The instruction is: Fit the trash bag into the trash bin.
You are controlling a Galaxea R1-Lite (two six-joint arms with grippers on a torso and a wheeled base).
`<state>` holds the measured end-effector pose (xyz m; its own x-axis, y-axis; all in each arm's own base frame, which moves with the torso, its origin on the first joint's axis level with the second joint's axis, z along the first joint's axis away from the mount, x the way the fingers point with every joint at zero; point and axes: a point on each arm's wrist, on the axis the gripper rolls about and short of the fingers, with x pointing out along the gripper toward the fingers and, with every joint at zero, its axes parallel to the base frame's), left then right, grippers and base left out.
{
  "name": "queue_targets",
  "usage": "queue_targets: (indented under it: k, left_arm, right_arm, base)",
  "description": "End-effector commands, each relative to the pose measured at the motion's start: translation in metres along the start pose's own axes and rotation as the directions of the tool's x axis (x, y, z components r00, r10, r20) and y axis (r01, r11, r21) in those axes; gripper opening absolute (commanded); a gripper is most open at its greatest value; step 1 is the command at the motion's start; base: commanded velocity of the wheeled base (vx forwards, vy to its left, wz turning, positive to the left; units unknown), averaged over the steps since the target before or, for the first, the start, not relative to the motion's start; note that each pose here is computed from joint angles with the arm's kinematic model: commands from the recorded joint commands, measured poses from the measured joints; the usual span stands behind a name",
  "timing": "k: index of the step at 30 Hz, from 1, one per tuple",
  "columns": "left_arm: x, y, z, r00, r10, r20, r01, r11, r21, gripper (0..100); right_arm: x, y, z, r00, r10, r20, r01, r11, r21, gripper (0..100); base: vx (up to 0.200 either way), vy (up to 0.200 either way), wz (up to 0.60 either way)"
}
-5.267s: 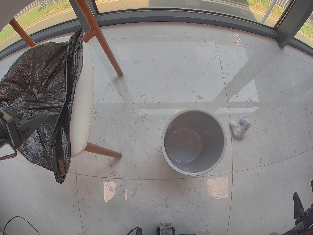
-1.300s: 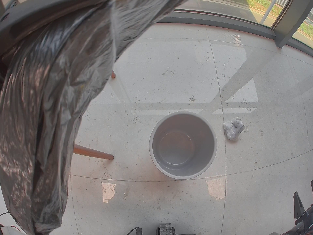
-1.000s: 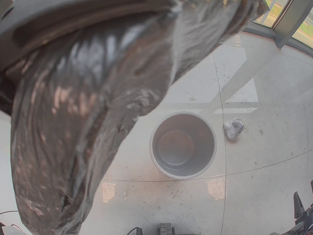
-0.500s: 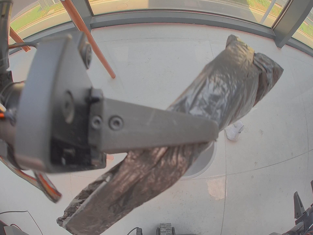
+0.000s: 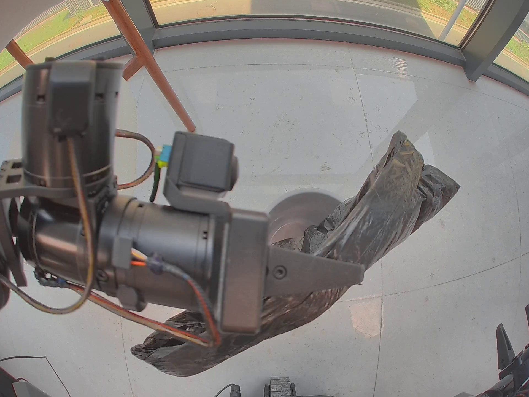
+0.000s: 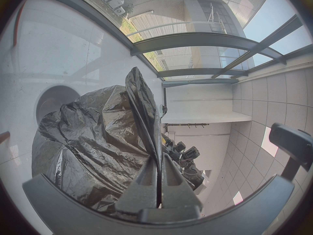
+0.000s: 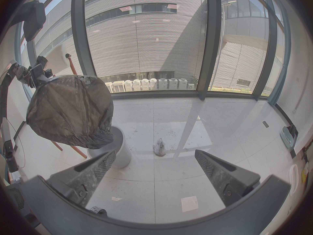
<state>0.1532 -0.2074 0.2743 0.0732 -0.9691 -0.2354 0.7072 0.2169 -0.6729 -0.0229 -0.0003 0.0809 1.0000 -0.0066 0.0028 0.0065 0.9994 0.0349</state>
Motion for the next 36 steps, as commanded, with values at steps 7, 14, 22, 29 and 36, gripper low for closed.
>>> queue_targets:
  k: [7,14,22,29,36]
  left_arm:
    - [0.03,0.066,0.008,0.994,0.107,0.035,-0.109,0.992,0.06,0]
    - [0.037,0.102,0.01,0.965,0.243,0.1,-0.258,0.946,0.197,0]
    - [0.047,0.113,-0.004,0.933,0.348,0.089,-0.359,0.893,0.273,0]
    - [0.05,0.108,-0.006,0.925,0.366,0.098,-0.379,0.881,0.285,0]
    - [0.06,0.097,-0.015,0.892,0.427,0.146,-0.451,0.839,0.303,0]
  right_arm:
    - [0.001,0.0,-0.005,1.0,0.0,-0.012,0.0,1.0,0.0,100]
    - [0.001,0.0,-0.005,1.0,0.0,-0.012,0.0,1.0,0.0,100]
    - [0.001,0.0,-0.005,1.0,0.0,-0.012,0.0,1.0,0.0,100]
    - [0.001,0.0,-0.005,1.0,0.0,-0.01,0.0,1.0,0.0,100]
    - [0.001,0.0,-0.005,1.0,0.002,-0.012,-0.002,1.0,-0.001,100]
  base:
    - [0.0,0.0,0.0]
    - [0.0,0.0,0.0]
    - [0.0,0.0,0.0]
    - [0.0,0.0,0.0]
    - [0.0,0.0,0.0]
